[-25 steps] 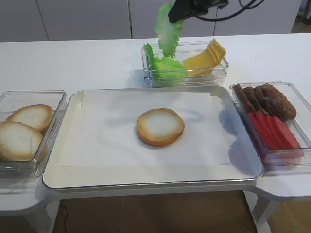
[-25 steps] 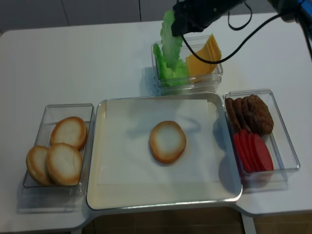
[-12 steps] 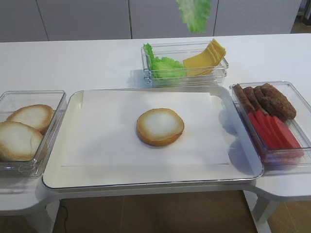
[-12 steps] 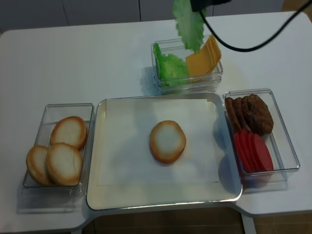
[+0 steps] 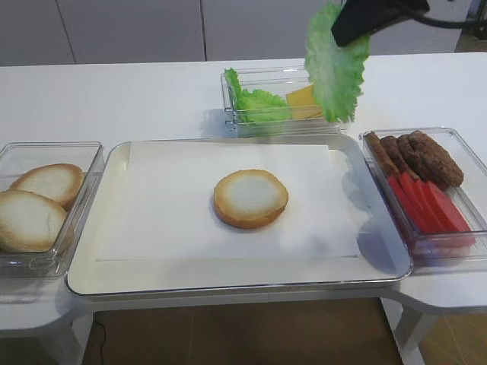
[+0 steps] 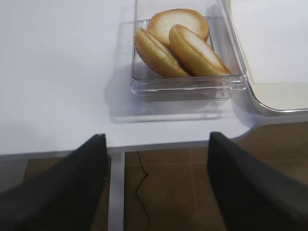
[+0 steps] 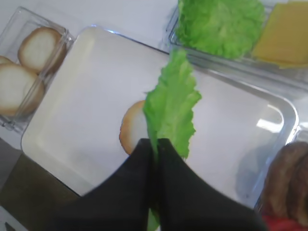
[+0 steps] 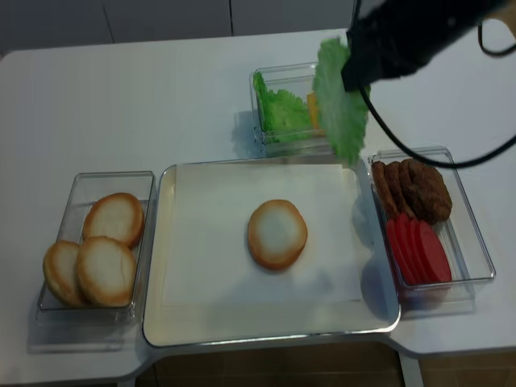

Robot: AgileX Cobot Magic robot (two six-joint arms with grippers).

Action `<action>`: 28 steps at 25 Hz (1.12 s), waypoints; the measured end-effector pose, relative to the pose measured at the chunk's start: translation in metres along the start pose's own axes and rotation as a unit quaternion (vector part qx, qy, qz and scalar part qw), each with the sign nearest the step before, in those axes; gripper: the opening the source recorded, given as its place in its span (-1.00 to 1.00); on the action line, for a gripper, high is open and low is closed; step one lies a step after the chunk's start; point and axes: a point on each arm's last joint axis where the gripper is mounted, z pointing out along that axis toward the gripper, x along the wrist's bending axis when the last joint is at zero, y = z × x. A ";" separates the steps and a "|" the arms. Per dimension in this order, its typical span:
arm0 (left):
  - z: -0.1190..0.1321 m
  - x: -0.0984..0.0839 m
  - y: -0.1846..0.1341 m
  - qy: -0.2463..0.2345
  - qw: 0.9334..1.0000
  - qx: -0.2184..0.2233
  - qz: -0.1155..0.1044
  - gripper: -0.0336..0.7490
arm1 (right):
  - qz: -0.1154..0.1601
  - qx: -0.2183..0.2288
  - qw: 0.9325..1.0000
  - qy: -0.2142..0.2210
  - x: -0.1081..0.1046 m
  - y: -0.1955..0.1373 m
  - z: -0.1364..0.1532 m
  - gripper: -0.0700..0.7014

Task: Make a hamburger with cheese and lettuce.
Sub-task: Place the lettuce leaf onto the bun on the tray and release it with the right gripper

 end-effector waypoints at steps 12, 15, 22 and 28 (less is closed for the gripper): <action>0.000 0.000 0.000 0.000 1.000 0.000 0.000 0.30 | 0.006 0.057 0.995 -0.080 0.025 -0.032 0.037 -0.79; 0.000 0.000 0.000 0.000 1.000 0.000 0.000 0.30 | 0.003 0.044 0.995 -0.090 0.034 -0.030 0.042 -0.79; 0.000 0.000 0.000 0.000 1.000 0.000 0.000 0.30 | -0.001 0.063 0.991 -0.121 0.044 -0.031 0.076 -0.79; 0.000 0.000 0.000 0.000 1.000 0.000 0.000 0.30 | -0.005 0.064 0.983 -0.170 0.042 -0.031 0.103 -0.79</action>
